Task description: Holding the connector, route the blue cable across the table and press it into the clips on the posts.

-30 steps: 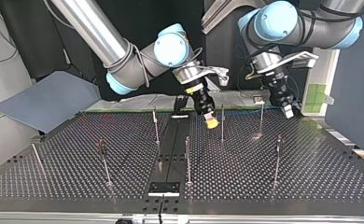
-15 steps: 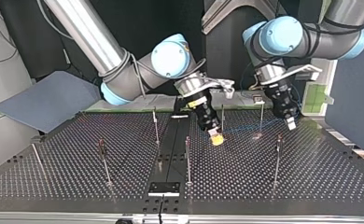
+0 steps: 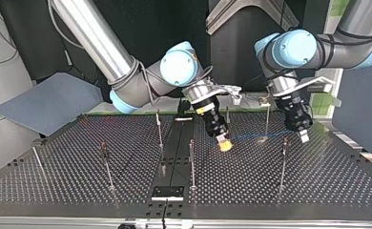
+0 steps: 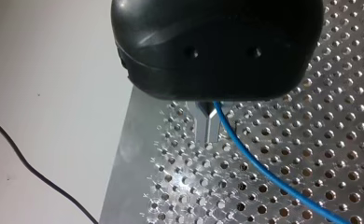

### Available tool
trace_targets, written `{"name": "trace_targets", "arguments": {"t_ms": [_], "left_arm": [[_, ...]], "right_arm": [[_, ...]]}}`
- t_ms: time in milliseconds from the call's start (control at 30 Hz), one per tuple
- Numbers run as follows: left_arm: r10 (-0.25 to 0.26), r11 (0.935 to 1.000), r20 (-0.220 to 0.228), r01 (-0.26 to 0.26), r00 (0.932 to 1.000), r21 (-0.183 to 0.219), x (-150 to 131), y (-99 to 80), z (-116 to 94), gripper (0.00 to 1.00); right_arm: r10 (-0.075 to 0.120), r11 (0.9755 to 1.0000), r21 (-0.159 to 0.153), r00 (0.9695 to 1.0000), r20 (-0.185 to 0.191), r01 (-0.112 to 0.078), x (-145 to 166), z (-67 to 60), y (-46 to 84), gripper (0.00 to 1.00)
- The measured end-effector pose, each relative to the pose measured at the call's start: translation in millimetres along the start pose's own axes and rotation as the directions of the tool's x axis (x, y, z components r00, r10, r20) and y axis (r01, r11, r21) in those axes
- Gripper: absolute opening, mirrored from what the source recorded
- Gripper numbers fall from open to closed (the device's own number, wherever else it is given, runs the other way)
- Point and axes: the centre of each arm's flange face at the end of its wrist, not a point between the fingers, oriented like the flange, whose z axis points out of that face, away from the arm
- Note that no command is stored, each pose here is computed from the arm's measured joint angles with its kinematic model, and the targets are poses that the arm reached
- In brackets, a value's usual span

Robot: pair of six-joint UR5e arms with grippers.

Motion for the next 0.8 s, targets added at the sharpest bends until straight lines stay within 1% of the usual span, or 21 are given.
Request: {"name": "trace_targets", "arguments": {"t_ms": [133, 233, 367, 567, 800], "left_arm": [[-0.013, 0.9999, 0.008, 0.013, 0.9999, 0.008, 1.9, 2.3, 8.3, 0.0], [-0.024, 0.9996, 0.019, 0.024, 0.9995, 0.013, 0.7, 4.6, 14.5, 0.0], [-0.035, 0.9993, 0.03, 0.034, 0.999, 0.015, -2.4, 7.7, 20.6, 0.0], [-0.049, 0.9983, 0.044, 0.048, 0.9978, 0.035, -4.4, 11.6, 28.5, 0.0], [-0.066, 0.9961, 0.045, 0.063, 0.9968, 0.061, 3.7, 14.0, 48.5, 0.0]], "right_arm": [[-0.001, 1.0, -0.003, 1.0, 0.007, 0.001, -6.5, 1.5, 2.1, 0.0], [-0.001, 1.0, -0.003, 1.0, 0.006, 0.001, -6.6, 2.6, 3.2, 0.0], [-0.004, 1.0, 0.001, 1.0, -0.002, 0.004, -2.4, 4.2, 1.7, 0.0], [-0.004, 1.0, 0.007, 0.9998, -0.02, 0.004, 7.1, 6.9, -2.5, 0.0], [-0.001, 1.0, -0.003, 0.9997, -0.025, 0.001, 10.4, 9.6, 5.0, 0.0]]}}
